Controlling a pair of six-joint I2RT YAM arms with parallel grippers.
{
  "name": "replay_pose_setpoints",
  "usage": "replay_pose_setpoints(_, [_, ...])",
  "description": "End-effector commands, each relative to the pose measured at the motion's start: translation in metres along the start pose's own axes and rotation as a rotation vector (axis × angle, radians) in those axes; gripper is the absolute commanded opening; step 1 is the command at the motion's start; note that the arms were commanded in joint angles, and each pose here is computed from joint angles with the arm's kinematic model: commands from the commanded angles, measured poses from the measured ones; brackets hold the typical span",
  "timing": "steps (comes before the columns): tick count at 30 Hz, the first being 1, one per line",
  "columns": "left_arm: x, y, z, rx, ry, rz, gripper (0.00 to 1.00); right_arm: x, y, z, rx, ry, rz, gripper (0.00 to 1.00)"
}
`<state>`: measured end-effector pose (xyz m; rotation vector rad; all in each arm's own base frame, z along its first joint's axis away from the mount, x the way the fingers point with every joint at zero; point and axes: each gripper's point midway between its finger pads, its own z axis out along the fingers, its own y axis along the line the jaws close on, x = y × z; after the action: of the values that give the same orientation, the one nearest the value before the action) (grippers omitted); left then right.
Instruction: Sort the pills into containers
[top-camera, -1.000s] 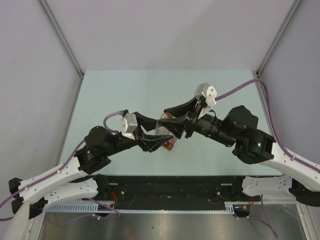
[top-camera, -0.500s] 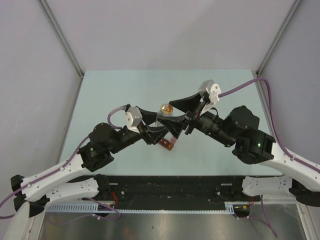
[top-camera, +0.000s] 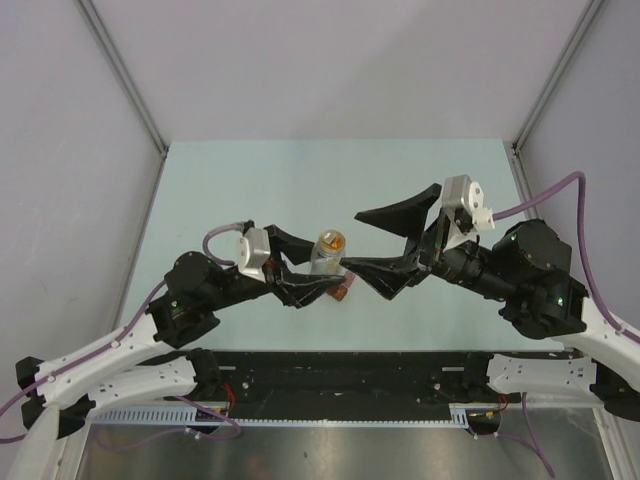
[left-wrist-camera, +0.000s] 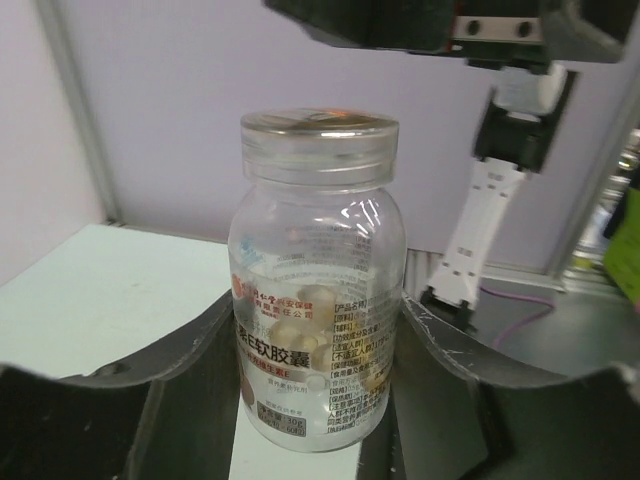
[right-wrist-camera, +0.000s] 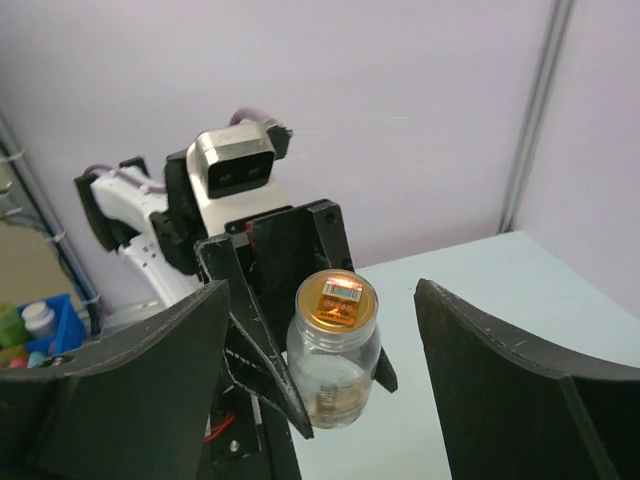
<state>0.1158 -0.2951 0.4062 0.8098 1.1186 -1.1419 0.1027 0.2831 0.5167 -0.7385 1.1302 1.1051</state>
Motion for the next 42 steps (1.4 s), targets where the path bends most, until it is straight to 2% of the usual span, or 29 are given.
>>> replay_pose_setpoints(1, [-0.016,-0.044,-0.003,0.245,-0.028,-0.001,0.00,0.006,0.029,-0.010,-0.184,0.037,-0.074,0.79])
replay_pose_setpoints(6, [-0.017,-0.061,-0.003,0.358,-0.012,-0.003,0.00,0.011,0.044,-0.015,-0.278,0.055,-0.086,0.79])
replay_pose_setpoints(13, [-0.020,-0.066,-0.004,0.383,-0.013,-0.004,0.00,0.018,0.051,-0.015,-0.320,0.079,-0.085,0.71])
replay_pose_setpoints(25, [-0.025,-0.071,-0.006,0.415,-0.022,0.002,0.00,0.029,0.047,-0.008,-0.306,0.113,-0.086,0.69])
replay_pose_setpoints(31, [-0.024,-0.070,-0.006,0.409,-0.020,0.002,0.00,0.032,0.049,-0.007,-0.318,0.120,-0.082,0.57])
replay_pose_setpoints(34, [-0.023,-0.069,-0.005,0.404,-0.020,0.003,0.00,0.034,0.049,-0.006,-0.316,0.127,-0.071,0.46])
replay_pose_setpoints(35, [-0.024,-0.069,-0.005,0.403,-0.022,0.002,0.00,0.034,0.049,-0.005,-0.309,0.127,-0.063,0.38])
replay_pose_setpoints(38, [-0.024,-0.063,-0.003,0.366,-0.025,0.001,0.00,0.037,0.046,-0.004,-0.292,0.137,-0.052,0.25])
replay_pose_setpoints(42, [-0.026,-0.045,0.003,0.254,-0.040,0.000,0.00,0.042,0.037,0.001,-0.238,0.153,-0.045,0.22])
